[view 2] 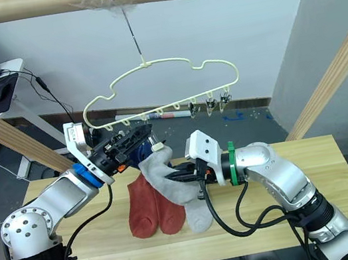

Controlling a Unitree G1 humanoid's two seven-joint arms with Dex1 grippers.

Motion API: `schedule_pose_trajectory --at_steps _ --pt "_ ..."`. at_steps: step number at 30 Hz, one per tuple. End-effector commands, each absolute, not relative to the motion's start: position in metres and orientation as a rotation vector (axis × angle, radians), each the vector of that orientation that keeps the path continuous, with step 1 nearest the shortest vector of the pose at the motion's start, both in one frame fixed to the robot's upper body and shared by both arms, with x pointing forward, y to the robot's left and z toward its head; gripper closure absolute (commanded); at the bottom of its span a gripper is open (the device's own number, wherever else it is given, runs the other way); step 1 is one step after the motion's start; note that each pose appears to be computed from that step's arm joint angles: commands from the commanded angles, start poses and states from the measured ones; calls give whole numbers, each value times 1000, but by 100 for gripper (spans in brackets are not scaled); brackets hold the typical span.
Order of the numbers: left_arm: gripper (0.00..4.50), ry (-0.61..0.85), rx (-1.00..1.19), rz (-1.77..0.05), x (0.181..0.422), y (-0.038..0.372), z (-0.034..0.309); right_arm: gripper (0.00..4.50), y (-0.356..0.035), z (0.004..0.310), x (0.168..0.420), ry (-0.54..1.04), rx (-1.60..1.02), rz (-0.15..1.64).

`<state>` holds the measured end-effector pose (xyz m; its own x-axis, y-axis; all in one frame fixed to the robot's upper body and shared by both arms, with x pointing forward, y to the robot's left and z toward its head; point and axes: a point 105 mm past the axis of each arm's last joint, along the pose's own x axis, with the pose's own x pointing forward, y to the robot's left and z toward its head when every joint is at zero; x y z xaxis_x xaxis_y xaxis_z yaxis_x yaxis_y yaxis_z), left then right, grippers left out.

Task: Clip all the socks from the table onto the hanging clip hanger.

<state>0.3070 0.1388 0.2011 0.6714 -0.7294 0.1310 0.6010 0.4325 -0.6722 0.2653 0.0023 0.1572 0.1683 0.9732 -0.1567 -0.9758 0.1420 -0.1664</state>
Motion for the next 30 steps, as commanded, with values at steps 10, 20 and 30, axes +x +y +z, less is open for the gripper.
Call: schedule_pose_trajectory --at_steps 10,20,30 --pt "446 186 -710 -842 303 137 201 447 -1 182 251 -52 -259 1442" --pt "446 188 -703 -840 303 136 200 447 3 185 247 -57 -247 1453" --pt "446 182 -709 -840 304 135 201 447 9 189 256 -64 -239 1449"
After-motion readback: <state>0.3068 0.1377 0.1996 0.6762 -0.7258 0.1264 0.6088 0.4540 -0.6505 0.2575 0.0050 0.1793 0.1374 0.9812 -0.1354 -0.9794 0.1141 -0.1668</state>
